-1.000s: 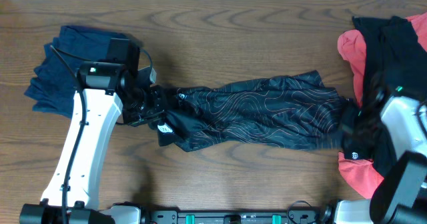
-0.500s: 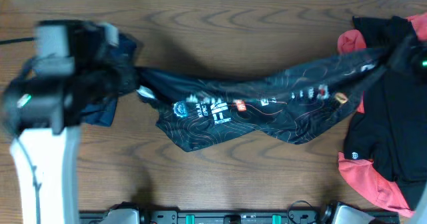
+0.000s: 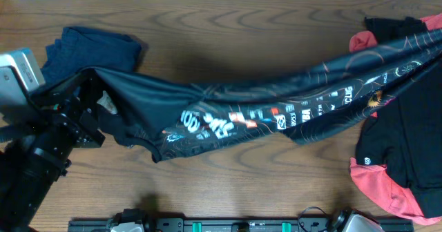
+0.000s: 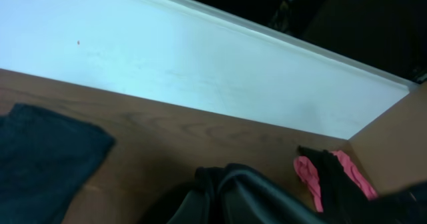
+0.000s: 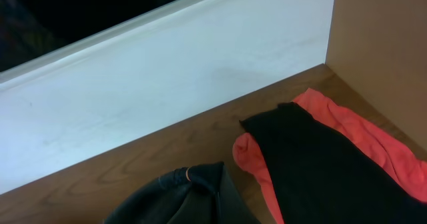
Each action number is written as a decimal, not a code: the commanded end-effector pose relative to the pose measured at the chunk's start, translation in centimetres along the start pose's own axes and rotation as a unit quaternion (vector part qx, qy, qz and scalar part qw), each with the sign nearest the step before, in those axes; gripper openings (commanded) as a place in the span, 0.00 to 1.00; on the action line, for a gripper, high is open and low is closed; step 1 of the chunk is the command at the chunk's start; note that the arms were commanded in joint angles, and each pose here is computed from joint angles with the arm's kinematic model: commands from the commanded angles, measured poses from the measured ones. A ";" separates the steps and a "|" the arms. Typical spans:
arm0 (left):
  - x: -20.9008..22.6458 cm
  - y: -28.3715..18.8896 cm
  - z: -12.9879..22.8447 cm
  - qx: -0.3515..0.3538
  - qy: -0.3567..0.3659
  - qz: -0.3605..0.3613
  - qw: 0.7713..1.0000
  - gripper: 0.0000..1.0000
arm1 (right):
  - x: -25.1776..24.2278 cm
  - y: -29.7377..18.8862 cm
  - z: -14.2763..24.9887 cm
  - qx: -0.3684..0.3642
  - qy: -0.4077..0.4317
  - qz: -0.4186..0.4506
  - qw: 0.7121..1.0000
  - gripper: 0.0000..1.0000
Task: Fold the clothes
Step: 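Lift the stretched shirt with both grippers and swing it upward away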
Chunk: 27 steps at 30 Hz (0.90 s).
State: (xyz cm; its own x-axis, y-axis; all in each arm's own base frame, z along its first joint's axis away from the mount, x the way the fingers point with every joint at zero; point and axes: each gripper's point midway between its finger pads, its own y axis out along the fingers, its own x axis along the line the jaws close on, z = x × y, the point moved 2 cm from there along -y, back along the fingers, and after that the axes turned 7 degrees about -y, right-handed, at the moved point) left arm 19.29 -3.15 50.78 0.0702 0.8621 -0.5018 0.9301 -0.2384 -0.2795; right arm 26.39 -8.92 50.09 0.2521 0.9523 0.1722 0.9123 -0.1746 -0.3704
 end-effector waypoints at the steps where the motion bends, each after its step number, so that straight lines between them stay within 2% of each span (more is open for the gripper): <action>1: 1.4 2.6 0.1 0.029 -0.016 -0.022 0.999 0.06 | -0.5 1.9 0.3 0.021 0.012 0.000 1.000 0.01; 5: 2.8 6.5 0.9 0.085 -0.036 -0.036 0.995 0.06 | -0.3 5.4 1.9 0.074 0.003 -0.017 0.997 0.01; 11: 5.4 15.7 3.1 0.196 -0.063 -0.027 0.978 0.06 | 1.3 12.8 6.1 0.183 -0.014 -0.052 0.982 0.01; 15: 7.4 23.0 3.4 0.208 -0.060 -0.018 0.976 0.06 | 3.2 19.4 8.7 0.224 -0.014 -0.074 0.972 0.01; 18: 8.2 28.3 1.6 0.158 -0.038 0.009 0.987 0.06 | 3.8 24.6 7.4 0.174 0.034 -0.078 0.981 0.01; 21: 8.2 31.3 -2.2 0.075 -0.050 0.040 0.995 0.06 | 5.0 27.0 3.2 0.076 0.067 -0.122 0.987 0.01; 24: 7.1 30.8 -7.9 -0.025 -0.084 0.080 0.993 0.06 | 5.4 26.1 -1.7 -0.013 0.087 -0.146 0.985 0.01; 27: 4.9 27.6 -13.8 -0.109 -0.090 0.146 0.979 0.06 | 4.8 23.8 -5.7 -0.069 0.094 -0.148 0.982 0.01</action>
State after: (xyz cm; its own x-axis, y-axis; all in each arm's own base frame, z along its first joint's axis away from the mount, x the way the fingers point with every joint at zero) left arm 53.27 -0.76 42.56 0.1698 0.7483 -0.6412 0.9257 -0.3442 -0.1566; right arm 53.76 -9.06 39.89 0.0439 0.9239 0.3801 0.9459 0.0841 -0.3135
